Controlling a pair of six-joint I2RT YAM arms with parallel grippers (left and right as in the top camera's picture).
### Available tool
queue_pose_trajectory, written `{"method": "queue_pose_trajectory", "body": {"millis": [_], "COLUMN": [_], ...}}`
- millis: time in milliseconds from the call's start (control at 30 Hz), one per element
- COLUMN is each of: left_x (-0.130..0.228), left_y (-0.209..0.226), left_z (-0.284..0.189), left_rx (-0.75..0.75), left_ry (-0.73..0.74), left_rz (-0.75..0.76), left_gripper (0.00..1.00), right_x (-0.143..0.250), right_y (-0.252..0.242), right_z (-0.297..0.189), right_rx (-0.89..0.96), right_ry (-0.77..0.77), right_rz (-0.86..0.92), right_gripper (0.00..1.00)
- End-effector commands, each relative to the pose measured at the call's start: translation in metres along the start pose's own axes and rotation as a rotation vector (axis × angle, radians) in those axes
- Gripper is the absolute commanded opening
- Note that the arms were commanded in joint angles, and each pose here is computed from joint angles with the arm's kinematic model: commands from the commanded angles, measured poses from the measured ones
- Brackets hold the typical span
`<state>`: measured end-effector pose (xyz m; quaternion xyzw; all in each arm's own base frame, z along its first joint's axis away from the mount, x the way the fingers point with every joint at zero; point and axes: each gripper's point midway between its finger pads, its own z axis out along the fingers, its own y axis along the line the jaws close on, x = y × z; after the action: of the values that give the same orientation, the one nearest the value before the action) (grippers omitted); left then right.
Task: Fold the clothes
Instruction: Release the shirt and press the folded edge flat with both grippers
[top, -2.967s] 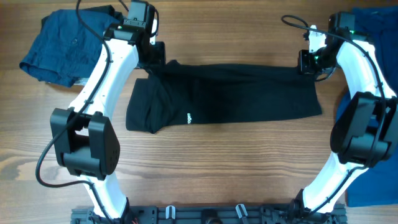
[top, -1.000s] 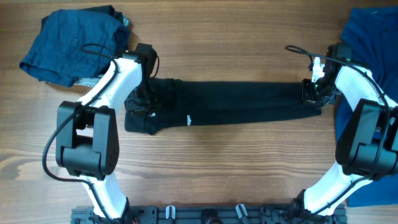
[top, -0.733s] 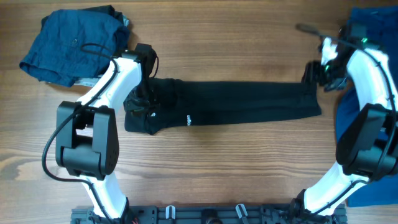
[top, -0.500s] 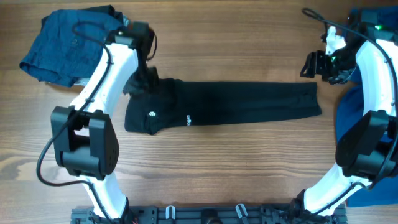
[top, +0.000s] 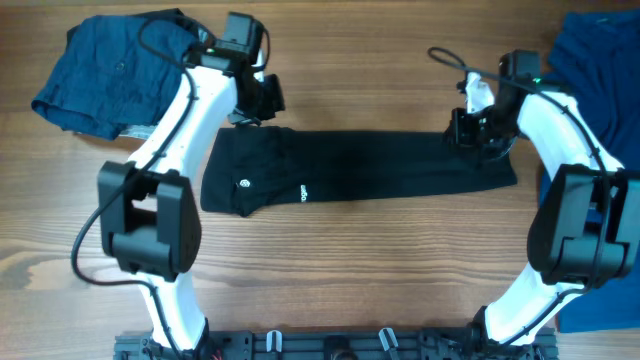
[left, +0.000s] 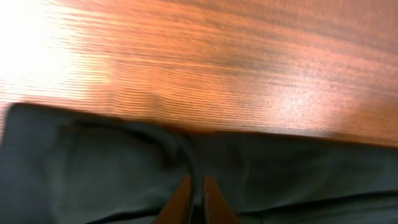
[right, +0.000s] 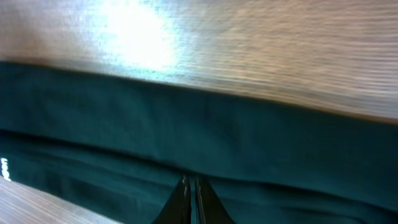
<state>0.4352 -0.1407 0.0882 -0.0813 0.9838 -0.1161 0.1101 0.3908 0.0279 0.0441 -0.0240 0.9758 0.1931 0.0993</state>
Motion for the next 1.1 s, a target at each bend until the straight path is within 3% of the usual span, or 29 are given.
{"method": "queue_pose_trajectory", "body": {"millis": [0, 533, 967, 1067], "left_x": [0.006, 0.014, 0.014, 0.015], "left_y": [-0.015, -0.017, -0.017, -0.016], "left_z": [0.020, 0.036, 0.036, 0.036], "left_rx": [0.022, 0.010, 0.009, 0.006], "left_ry": [0.030, 0.064, 0.064, 0.071], "left_rz": [0.031, 0.040, 0.040, 0.039], "left_gripper": [0.07, 0.08, 0.09, 0.10], "right_x": [-0.002, -0.004, 0.018, 0.033], "right_y": [0.013, 0.012, 0.009, 0.011], "right_z": [0.011, 0.019, 0.032, 0.023], "right_rx": [-0.040, -0.040, -0.044, -0.037], "right_ry": [-0.032, -0.060, -0.017, 0.052], "right_rz": [-0.051, -0.043, -0.026, 0.008], "right_gripper": [0.04, 0.04, 0.04, 0.04]}}
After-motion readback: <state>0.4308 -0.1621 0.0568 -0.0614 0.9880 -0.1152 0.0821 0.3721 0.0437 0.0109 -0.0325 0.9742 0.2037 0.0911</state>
